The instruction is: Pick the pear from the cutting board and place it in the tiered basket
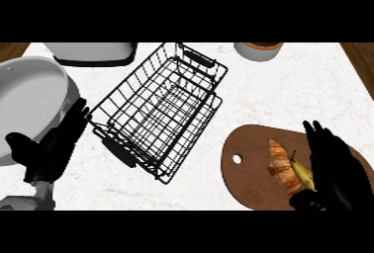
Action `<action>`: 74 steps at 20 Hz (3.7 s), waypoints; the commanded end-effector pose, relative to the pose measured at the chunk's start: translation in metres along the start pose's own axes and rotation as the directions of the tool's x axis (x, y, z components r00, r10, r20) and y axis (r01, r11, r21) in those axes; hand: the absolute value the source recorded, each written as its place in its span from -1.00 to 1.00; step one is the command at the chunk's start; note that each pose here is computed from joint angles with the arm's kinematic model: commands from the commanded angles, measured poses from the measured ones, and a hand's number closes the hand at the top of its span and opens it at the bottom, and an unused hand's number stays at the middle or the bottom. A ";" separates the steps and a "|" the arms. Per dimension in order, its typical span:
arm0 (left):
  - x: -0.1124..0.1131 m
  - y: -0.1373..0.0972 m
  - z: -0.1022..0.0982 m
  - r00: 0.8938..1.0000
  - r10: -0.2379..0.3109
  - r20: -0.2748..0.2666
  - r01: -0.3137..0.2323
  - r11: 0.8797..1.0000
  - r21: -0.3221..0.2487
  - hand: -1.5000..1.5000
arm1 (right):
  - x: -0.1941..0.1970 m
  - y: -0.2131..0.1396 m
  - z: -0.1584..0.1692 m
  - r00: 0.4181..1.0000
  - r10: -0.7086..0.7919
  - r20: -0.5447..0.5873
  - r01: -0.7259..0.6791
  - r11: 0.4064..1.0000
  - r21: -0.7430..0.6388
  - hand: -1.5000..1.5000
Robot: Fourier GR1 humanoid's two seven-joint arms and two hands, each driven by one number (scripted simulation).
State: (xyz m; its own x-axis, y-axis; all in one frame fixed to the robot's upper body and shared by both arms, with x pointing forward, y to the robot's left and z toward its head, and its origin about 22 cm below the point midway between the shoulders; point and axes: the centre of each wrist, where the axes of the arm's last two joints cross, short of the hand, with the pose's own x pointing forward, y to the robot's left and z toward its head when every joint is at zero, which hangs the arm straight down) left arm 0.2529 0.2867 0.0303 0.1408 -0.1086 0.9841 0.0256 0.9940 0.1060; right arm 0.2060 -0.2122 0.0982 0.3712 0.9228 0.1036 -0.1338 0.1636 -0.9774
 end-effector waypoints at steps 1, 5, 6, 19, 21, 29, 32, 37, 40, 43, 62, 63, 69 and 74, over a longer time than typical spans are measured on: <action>0.001 -0.001 -0.003 1.000 0.022 -0.010 -0.022 1.000 0.002 0.00 | -0.008 0.016 -0.006 0.992 0.043 -0.117 -0.040 0.999 0.033 -1.00; 0.004 0.007 0.000 1.000 0.022 0.008 -0.022 1.000 0.020 0.00 | -0.011 0.033 -0.027 0.992 0.052 -0.112 -0.052 0.999 0.007 -1.00; -0.002 0.001 0.002 1.000 0.000 -0.022 0.001 1.000 0.018 0.00 | -0.021 0.036 -0.038 0.991 0.058 -0.121 -0.058 0.998 0.003 -1.00; -0.007 0.009 0.007 1.000 -0.004 -0.016 0.004 1.000 0.009 0.00 | -0.039 0.064 -0.038 0.984 0.113 -0.135 -0.118 0.992 -0.034 -1.00; -0.001 -0.001 0.006 1.000 -0.005 -0.010 0.005 1.000 0.015 0.00 | -0.037 0.054 -0.041 0.975 0.157 -0.156 -0.147 0.986 0.075 1.00; 0.016 0.024 -0.013 1.000 -0.006 0.004 0.006 1.000 0.025 0.00 | -0.042 0.065 -0.045 0.966 0.246 -0.082 -0.237 0.966 0.104 1.00; 0.003 -0.001 -0.003 1.000 -0.004 -0.006 0.004 1.000 0.001 0.00 | -0.044 0.070 -0.043 0.960 0.276 -0.050 -0.273 0.960 0.057 1.00; 0.008 0.013 0.005 1.000 -0.011 -0.015 0.011 0.999 0.031 0.00 | -0.054 0.072 0.030 0.992 0.126 -0.024 -0.120 0.975 0.186 1.00; 0.004 0.006 -0.003 1.000 -0.011 -0.005 0.011 1.000 0.018 0.00 | -0.060 0.083 0.048 0.995 0.101 -0.025 -0.096 0.984 0.148 1.00; 0.001 0.011 -0.002 1.000 -0.002 -0.017 0.002 1.000 0.031 0.00 | -0.066 0.054 0.081 0.998 0.057 0.021 -0.056 0.997 -0.061 1.00; 0.004 0.013 -0.007 1.000 -0.004 -0.002 0.004 1.000 0.017 0.00 | 0.007 -0.056 0.147 0.809 -0.391 0.439 0.544 0.781 -0.307 1.00; 0.009 0.003 -0.002 1.000 -0.006 0.007 0.006 1.000 -0.012 0.00 | 0.023 -0.052 0.140 0.813 -0.389 0.434 0.538 0.788 -0.301 1.00; 0.001 0.004 -0.001 1.000 -0.002 -0.014 0.002 1.000 -0.003 0.00 | 0.086 -0.066 0.142 0.802 -0.379 0.463 0.536 0.798 -0.275 1.00; -0.004 0.000 -0.010 1.000 -0.014 -0.003 0.014 1.000 0.000 0.00 | 0.140 -0.068 0.112 0.814 -0.390 0.431 0.530 0.803 -0.274 1.00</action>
State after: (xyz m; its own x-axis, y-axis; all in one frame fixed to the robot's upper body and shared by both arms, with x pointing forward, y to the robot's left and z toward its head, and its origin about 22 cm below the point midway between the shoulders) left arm 0.2606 0.2886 0.0357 0.1424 -0.1127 0.9834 0.0326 0.9935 0.1092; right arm 0.1447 -0.0837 0.1902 -0.1228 0.8499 0.5125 0.3469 0.5206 -0.7802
